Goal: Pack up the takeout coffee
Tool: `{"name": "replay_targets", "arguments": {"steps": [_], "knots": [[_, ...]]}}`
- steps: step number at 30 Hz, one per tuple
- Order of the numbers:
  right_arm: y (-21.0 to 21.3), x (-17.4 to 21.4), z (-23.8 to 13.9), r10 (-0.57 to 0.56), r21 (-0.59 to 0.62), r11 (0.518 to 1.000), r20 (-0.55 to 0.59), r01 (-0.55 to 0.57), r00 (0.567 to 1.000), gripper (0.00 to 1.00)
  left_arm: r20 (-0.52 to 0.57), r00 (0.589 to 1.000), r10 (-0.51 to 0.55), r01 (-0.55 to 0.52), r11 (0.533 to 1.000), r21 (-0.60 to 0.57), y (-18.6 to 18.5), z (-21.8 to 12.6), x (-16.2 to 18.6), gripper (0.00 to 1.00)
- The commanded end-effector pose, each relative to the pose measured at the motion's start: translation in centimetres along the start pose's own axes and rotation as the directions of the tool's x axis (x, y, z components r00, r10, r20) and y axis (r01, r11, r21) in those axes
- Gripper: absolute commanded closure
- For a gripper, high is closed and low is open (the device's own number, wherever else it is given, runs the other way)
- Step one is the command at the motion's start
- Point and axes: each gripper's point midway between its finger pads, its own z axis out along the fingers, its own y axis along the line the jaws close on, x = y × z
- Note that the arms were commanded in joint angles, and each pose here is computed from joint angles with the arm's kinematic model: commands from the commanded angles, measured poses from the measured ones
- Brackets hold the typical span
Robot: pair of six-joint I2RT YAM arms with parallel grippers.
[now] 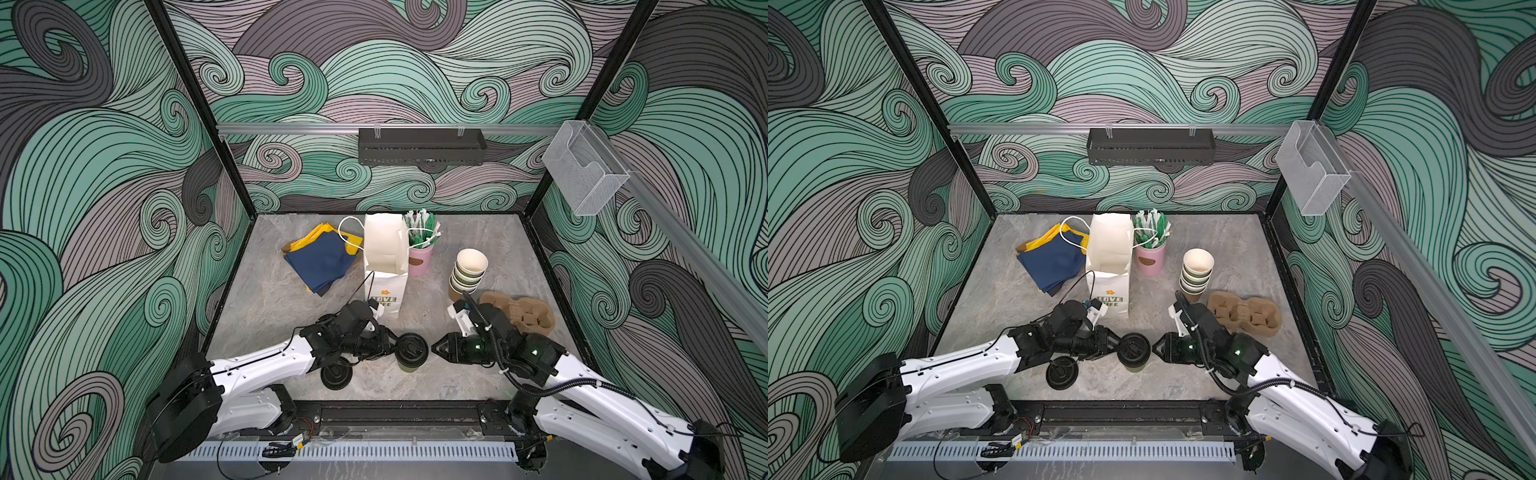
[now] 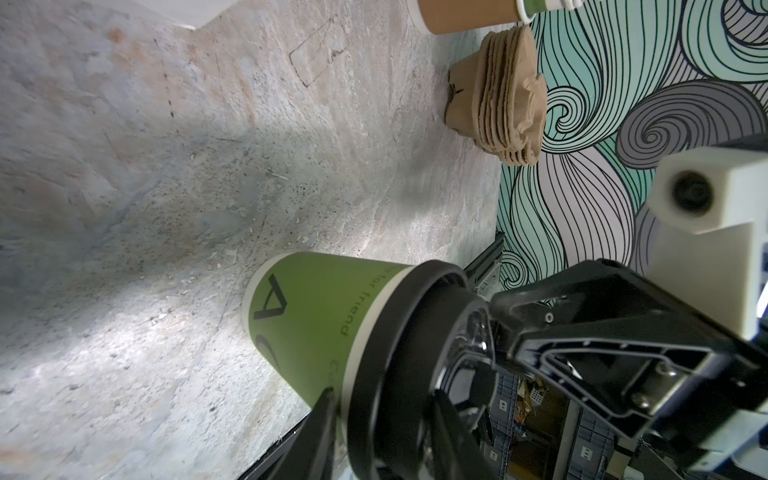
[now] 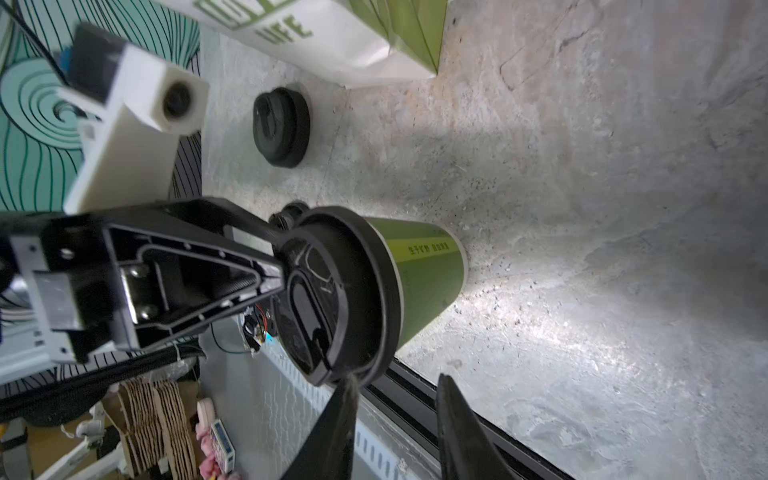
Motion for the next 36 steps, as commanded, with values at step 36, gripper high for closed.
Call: {"name": "replay_targets", "arguments": {"steps": [36], "knots": [[-5.0, 4.1, 3.9, 0.026, 0.164, 0.986, -0.218, 0.011, 0.976, 0.74, -0.067, 0.996, -0.064, 0.047, 0.971, -0.234, 6.1, 0.4, 2.3, 0.67]]}}
